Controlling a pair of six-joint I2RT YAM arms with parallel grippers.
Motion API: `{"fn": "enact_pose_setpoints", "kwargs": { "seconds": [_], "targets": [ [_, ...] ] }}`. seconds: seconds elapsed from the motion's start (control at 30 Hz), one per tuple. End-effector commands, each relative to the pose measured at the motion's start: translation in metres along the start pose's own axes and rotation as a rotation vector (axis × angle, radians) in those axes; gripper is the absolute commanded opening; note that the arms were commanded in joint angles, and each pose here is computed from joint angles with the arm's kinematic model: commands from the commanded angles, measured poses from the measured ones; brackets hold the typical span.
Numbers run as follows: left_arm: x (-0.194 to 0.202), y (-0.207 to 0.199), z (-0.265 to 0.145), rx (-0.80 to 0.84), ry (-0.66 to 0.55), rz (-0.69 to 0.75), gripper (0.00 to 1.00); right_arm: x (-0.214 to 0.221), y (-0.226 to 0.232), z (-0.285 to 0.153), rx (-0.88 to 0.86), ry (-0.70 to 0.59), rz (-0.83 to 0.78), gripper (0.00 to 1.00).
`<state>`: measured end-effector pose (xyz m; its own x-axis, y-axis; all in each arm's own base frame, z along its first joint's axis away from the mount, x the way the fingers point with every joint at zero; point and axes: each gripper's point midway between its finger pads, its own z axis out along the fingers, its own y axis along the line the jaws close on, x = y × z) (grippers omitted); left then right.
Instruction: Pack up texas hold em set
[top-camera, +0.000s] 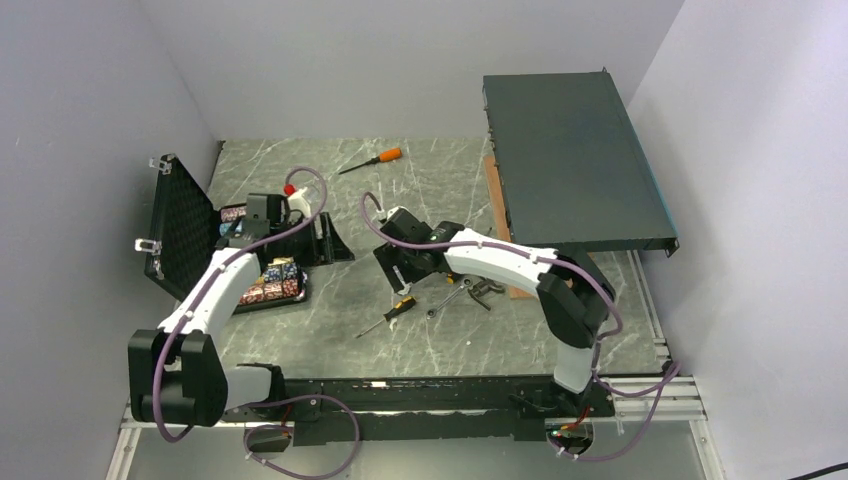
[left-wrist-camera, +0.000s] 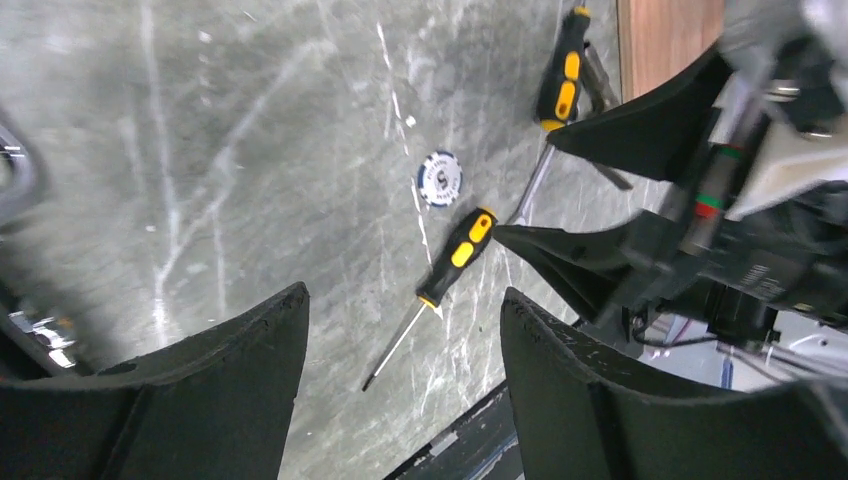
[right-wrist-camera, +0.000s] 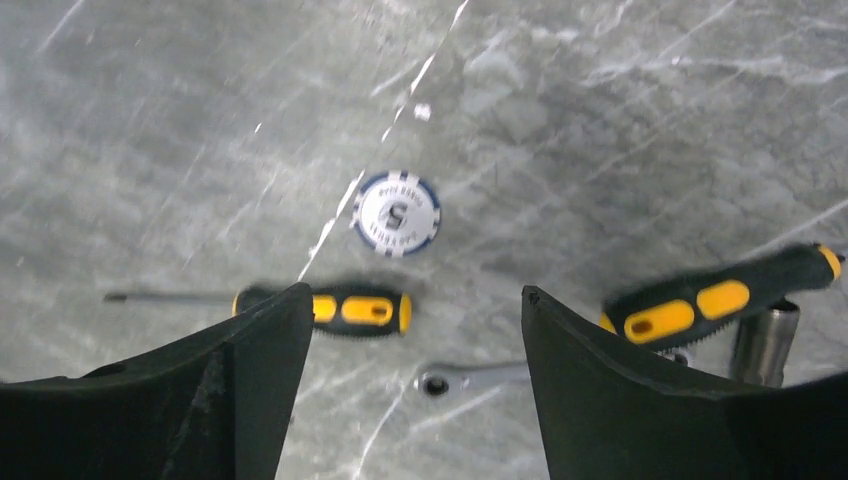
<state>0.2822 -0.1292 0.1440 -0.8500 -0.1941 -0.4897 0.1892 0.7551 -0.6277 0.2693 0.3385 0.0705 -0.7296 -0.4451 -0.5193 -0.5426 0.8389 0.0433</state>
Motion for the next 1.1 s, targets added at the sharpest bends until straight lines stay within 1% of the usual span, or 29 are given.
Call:
{"fn": "enact_pose_setpoints", "kwargs": {
  "seconds": [0.0, 0.03, 0.13, 0.23, 0.3, 0.37, 0.53, 0.63, 0.73, 0.87, 1.07],
  "targets": [
    [0.011, -0.014, 0.013, -0.016, 0.06, 0.092, 0.72, -0.018, 0.01, -0.06, -0.088, -0.11, 0.006, 0.8],
    [0.016, -0.016, 0.017, -0.026, 0.081, 0.105, 0.72, -0.021, 0.012, -0.072, -0.113, -0.143, 0.006, 0.8],
    [0.031, -0.015, 0.031, -0.122, 0.135, 0.116, 0.7, -0.032, 0.014, -0.114, -0.171, -0.261, 0.014, 0.82],
    [0.045, -0.013, 0.047, -0.236, 0.183, 0.093, 0.67, -0.038, 0.0, -0.16, -0.171, -0.386, 0.046, 0.85],
    [0.056, -0.017, 0.06, -0.301, 0.219, 0.078, 0.64, -0.041, -0.009, -0.197, -0.183, -0.49, 0.065, 0.87],
    [0.061, -0.025, 0.074, -0.372, 0.241, 0.075, 0.63, -0.04, -0.018, -0.224, -0.187, -0.564, 0.076, 0.9],
    [0.071, -0.042, 0.106, -0.557, 0.272, 0.12, 0.63, -0.032, -0.039, -0.278, -0.175, -0.687, 0.08, 0.93],
    [0.075, -0.049, 0.119, -0.641, 0.28, 0.164, 0.64, -0.024, -0.049, -0.297, -0.168, -0.732, 0.086, 0.94],
    [0.076, -0.053, 0.129, -0.677, 0.291, 0.172, 0.65, -0.016, -0.053, -0.309, -0.18, -0.762, 0.089, 0.94],
    [0.078, -0.054, 0.137, -0.669, 0.303, 0.17, 0.68, -0.006, -0.057, -0.317, -0.194, -0.782, 0.089, 0.96],
    [0.089, -0.047, 0.144, -0.671, 0.344, 0.164, 0.7, 0.002, -0.063, -0.318, -0.176, -0.787, 0.076, 0.97]
  ]
}}
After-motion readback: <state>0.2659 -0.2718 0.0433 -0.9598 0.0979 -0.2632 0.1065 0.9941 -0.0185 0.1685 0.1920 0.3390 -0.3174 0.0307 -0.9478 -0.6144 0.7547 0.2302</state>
